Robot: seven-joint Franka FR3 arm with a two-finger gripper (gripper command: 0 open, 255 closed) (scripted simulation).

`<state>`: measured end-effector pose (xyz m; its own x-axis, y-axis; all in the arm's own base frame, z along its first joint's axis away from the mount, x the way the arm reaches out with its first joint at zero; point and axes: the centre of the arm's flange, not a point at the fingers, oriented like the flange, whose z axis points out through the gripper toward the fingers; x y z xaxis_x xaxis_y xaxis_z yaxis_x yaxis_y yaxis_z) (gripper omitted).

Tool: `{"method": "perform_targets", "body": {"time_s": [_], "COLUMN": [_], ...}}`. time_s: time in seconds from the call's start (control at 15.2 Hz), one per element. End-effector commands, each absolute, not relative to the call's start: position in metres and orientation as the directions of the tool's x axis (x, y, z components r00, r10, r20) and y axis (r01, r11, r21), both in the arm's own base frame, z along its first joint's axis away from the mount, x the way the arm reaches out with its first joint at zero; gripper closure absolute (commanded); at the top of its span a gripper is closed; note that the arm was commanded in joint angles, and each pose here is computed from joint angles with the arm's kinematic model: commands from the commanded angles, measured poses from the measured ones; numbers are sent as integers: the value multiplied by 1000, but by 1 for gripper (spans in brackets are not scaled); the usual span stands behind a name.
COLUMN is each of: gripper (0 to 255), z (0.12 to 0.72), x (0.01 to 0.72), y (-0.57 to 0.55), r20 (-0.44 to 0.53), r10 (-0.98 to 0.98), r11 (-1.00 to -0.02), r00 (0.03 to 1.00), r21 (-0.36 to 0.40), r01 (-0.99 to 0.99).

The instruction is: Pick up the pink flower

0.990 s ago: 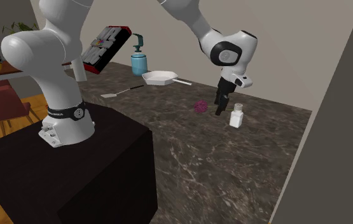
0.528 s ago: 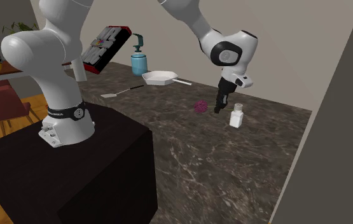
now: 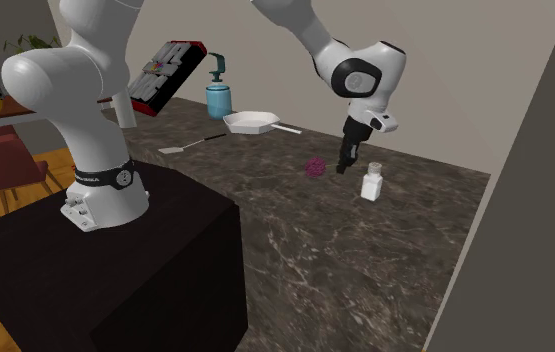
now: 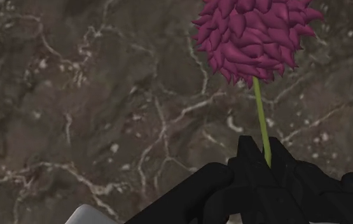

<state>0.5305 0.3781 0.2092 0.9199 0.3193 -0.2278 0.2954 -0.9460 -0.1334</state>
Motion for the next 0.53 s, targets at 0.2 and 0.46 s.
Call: {"method": "perform_targets", "body": {"time_s": [0.2, 0.46], "gripper": [255, 255], "z": [235, 257], "x": [530, 530], "y": [378, 378], "r20": [-228, -228], "r10": [319, 319], "r11": [-946, -946], "r00": [920, 920], "r21": [-133, -133], "r01": [295, 295]}}
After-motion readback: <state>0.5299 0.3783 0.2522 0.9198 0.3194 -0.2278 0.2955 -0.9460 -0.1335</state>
